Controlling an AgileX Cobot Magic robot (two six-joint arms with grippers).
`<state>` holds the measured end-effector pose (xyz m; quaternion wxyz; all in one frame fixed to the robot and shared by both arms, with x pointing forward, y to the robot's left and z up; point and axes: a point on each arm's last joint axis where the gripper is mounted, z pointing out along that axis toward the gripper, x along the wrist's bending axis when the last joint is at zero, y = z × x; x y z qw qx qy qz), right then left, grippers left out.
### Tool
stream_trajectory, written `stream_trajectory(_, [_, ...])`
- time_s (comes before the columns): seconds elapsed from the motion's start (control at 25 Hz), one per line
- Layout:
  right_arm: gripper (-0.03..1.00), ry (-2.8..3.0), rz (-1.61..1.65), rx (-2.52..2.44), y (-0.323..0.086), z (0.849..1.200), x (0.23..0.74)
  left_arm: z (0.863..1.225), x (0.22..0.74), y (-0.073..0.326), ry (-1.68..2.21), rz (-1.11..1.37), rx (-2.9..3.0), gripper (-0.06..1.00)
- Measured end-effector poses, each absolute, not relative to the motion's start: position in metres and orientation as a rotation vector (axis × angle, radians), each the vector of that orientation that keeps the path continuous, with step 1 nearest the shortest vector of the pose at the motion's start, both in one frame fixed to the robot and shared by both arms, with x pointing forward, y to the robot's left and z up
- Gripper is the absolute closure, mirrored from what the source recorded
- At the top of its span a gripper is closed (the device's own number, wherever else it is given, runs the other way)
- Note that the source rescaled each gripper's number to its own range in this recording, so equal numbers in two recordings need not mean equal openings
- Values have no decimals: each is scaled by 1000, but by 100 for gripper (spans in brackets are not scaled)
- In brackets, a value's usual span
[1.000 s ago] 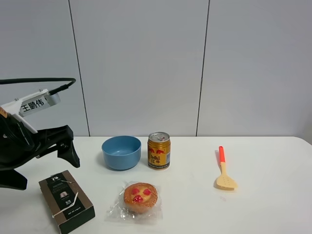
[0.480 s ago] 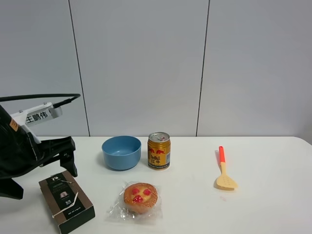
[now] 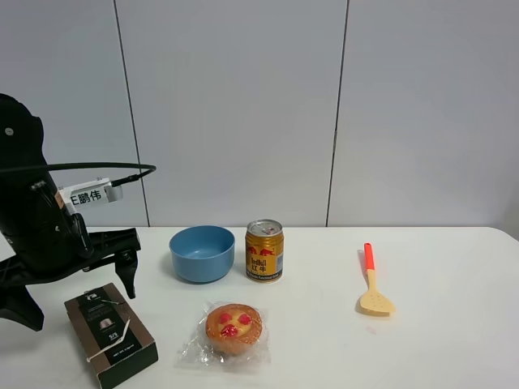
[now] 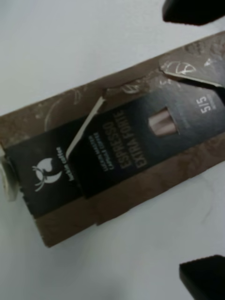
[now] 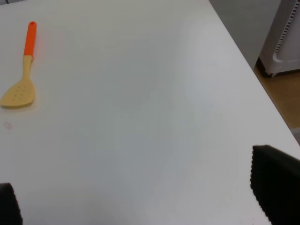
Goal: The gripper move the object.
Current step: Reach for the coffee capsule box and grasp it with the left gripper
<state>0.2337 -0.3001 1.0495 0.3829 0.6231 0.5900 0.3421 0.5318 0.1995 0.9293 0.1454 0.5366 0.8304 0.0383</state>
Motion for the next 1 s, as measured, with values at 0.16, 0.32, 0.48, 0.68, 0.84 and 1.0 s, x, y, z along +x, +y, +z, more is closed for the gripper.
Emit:
stream_trajectory(0.16, [-3,1505,872,1589,-300,1050,234,930,536,198,2402,106,1441,-5])
stream_trajectory(0.32, [-3,1505,872,1589,-300,1050,234,932,539,197,2435,89,1306,-5])
stream_trajectory(0.48, [-3,1505,872,1589,-300,1050,234,932,540,197,2478,84,1213,-5])
stream_trajectory(0.68, [-3,1505,872,1589,-300,1050,234,928,539,201,2533,118,1186,-5])
stream_trajectory(0.84, [-3,1505,872,1589,-300,1050,234,919,539,199,2559,119,1201,-5])
stream_trajectory(1.0, [-3,1505,872,1589,-300,1050,234,911,541,192,2560,113,1232,-5])
